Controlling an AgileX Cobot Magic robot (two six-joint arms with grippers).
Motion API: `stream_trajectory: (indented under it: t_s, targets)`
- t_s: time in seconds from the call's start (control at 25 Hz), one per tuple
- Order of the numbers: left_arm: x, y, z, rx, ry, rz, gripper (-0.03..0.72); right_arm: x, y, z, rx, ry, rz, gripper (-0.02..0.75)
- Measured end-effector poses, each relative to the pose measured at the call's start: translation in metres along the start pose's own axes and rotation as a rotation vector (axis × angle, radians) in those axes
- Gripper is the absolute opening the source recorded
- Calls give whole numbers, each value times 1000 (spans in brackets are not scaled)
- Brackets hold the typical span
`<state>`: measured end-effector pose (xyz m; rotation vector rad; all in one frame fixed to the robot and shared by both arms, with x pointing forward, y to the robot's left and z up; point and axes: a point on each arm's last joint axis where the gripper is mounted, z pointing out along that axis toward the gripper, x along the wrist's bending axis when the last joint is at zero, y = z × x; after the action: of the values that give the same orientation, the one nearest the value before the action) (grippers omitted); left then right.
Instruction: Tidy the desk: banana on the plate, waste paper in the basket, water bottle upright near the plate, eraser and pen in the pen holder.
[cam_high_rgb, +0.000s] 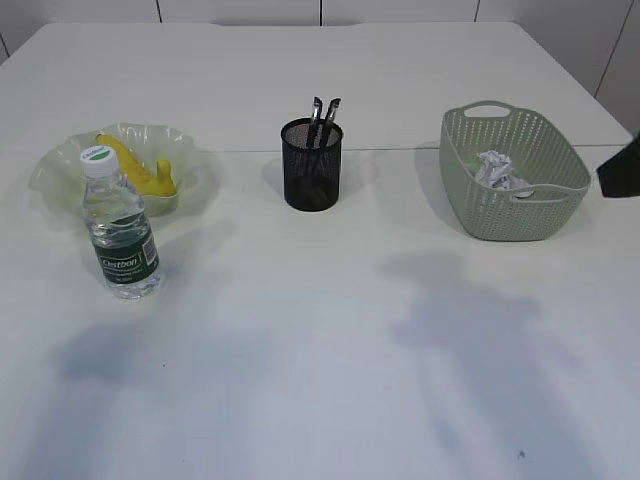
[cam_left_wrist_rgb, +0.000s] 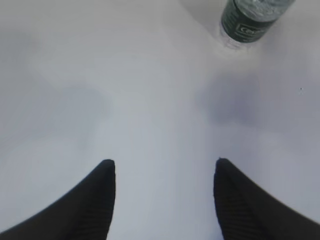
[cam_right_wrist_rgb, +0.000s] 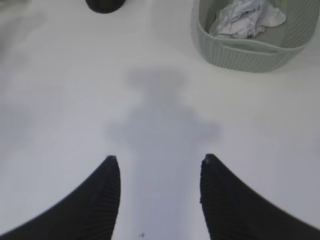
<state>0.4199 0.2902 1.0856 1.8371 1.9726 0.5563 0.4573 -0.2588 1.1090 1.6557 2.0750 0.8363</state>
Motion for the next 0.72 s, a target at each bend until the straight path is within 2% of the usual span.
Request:
stream_trajectory:
  t_s: [0.12, 0.28, 0.44, 0.72]
  targets:
    - [4, -8, -19, -47, 9, -17, 433, 1, -4, -16, -40, -16, 36, 391]
    - [10, -26, -46, -83, 8, -32, 433, -2, -19, -29, -8, -80, 80, 391]
    - [15, -47, -72, -189, -2, -41, 433, -2, -38, -53, -24, -133, 77, 391]
    - [23, -91, -81, -250, -14, -52, 433, 2, -64, -95, -71, -170, 69, 391]
